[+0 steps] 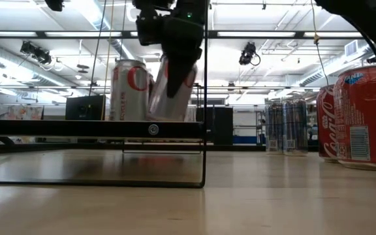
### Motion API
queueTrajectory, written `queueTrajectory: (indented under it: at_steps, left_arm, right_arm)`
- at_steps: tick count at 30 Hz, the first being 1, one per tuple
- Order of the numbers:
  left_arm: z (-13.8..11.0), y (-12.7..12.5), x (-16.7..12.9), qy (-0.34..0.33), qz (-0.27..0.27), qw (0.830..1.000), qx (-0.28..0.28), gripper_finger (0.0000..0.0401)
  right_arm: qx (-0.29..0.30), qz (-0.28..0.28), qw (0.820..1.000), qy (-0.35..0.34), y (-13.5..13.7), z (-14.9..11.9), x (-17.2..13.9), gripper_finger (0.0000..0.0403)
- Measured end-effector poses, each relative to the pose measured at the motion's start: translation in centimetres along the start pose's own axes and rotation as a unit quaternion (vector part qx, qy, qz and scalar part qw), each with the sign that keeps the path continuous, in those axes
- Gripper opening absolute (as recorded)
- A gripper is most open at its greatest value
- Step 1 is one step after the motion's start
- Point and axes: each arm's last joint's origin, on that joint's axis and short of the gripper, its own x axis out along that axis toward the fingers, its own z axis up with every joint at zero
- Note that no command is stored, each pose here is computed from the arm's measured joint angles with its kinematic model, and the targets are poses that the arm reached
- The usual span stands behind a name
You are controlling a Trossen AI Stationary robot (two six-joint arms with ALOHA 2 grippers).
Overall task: Place canned beverage on shelf
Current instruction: Put the silver soda can on the shelf aligned with the silver soda can
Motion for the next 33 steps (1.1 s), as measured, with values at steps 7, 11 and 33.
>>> queueTrajectory:
  at_steps: [7, 11, 33]
  left_arm:
    - [-0.02, 0.00, 0.00, 0.001, 0.000, 1.000, 0.001, 0.0194]
    - [-0.03, -0.01, 0.00, 0.001, 0.000, 1.000, 0.003, 0.0194]
    - [-0.03, -0.01, 0.00, 0.001, 0.000, 1.000, 0.002, 0.0194]
  right_arm:
    - [-0.002, 0.001, 1.000, -0.016, -0.09, 0.30, -0.02, 0.0325]
    - [0.006, 0.009, 1.000, -0.006, -0.10, 0.10, 0.01, 0.0325]
    - [-0.002, 0.007, 1.000, 0.009, -0.51, -0.21, 0.33, 0.0371]
